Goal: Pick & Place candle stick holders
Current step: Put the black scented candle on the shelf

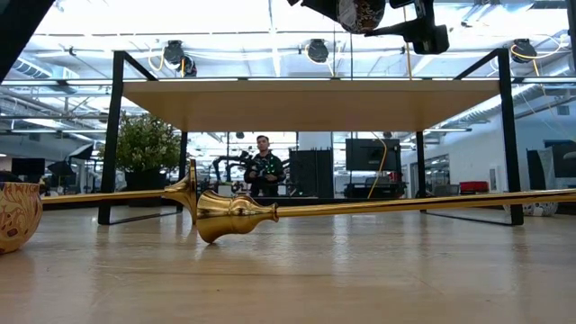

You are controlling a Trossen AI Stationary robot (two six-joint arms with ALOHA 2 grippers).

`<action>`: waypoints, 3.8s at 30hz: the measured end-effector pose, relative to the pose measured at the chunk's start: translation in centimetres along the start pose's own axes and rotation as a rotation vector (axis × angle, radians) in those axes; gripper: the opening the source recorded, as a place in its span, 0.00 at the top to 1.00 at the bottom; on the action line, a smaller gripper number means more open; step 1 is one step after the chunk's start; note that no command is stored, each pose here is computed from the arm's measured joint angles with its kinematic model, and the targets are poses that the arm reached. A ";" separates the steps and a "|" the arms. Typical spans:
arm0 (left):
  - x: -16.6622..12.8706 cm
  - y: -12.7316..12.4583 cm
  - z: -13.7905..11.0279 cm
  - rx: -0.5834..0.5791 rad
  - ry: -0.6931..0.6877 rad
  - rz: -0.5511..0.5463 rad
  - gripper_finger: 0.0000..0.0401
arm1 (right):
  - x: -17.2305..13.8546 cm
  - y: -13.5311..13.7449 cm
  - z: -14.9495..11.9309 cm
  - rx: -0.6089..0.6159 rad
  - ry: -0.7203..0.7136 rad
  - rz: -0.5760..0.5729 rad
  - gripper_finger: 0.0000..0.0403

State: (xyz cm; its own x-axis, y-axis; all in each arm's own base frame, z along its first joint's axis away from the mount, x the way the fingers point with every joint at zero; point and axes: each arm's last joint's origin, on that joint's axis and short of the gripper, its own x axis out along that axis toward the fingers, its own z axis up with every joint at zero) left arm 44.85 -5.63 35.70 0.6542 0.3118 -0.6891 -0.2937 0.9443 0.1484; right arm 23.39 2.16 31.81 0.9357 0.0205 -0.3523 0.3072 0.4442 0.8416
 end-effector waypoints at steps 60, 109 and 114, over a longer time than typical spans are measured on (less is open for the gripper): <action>-12.5 -3.4 -7.0 -0.592 -0.357 0.515 0.25 | -3.9 2.0 0.2 -0.059 -0.107 0.152 0.11; -2.9 -6.5 -20.9 -0.633 -0.378 0.615 0.25 | -3.9 2.3 0.5 -0.103 -0.154 0.173 0.11; -2.7 -6.8 -20.9 -0.649 -0.369 0.599 0.25 | -3.9 2.3 0.5 -0.103 -0.153 0.172 0.11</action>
State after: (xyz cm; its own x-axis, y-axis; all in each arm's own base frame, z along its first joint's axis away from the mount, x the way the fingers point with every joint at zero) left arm 30.56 -15.07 21.72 0.4156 0.8424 -0.3431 -0.9076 0.4090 -0.0952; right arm 20.52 2.68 35.27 0.9904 -0.0289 -0.1351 0.1295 0.5350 0.8349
